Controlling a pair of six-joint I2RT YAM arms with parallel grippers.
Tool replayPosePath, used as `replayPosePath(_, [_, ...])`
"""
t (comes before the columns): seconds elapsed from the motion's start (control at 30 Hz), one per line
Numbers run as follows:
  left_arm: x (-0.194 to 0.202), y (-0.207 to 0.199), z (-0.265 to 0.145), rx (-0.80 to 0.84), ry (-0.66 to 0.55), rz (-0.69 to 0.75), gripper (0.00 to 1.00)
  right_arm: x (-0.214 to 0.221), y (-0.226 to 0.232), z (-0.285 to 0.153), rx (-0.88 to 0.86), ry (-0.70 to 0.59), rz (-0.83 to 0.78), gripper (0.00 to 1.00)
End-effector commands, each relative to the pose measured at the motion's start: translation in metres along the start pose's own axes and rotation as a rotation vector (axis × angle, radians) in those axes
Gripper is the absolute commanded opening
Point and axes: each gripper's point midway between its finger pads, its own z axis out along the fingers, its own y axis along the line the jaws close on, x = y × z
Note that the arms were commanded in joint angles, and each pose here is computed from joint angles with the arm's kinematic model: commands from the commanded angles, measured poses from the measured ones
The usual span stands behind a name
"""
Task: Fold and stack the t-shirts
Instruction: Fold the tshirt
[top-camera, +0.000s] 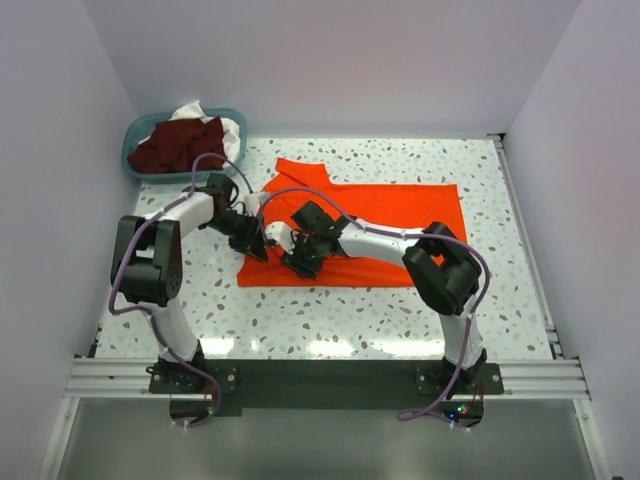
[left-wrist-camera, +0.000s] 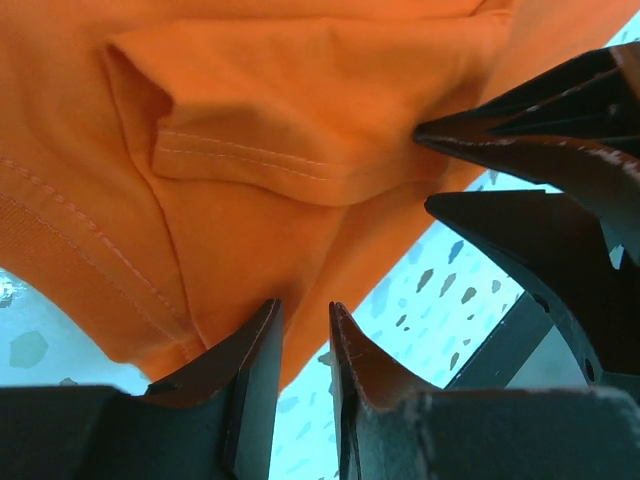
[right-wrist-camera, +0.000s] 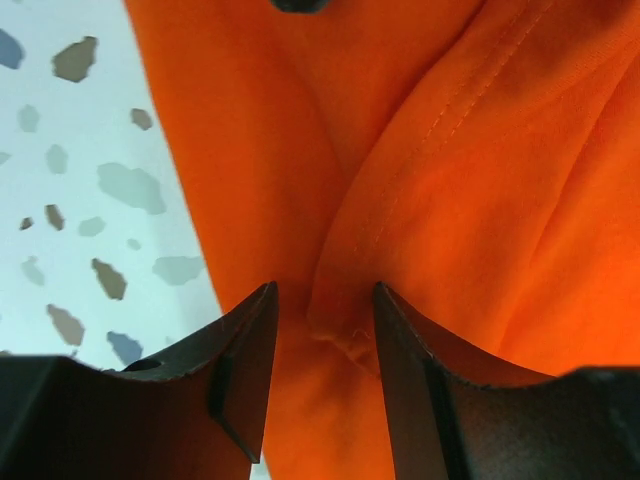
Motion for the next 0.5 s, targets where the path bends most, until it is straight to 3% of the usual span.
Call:
replayPosePath(0.0, [0.009, 0.012, 0.003, -0.017, 0.033, -0.036, 0.29, -0.024, -0.019, 0.003, 0.069, -0.058, -0.056, 0.46])
replayPosePath(0.47, [0.032, 0.04, 0.017, -0.088, 0.124, -0.082, 0.2, -0.024, -0.038, -0.01, 0.14, -0.045, -0.064, 0.22])
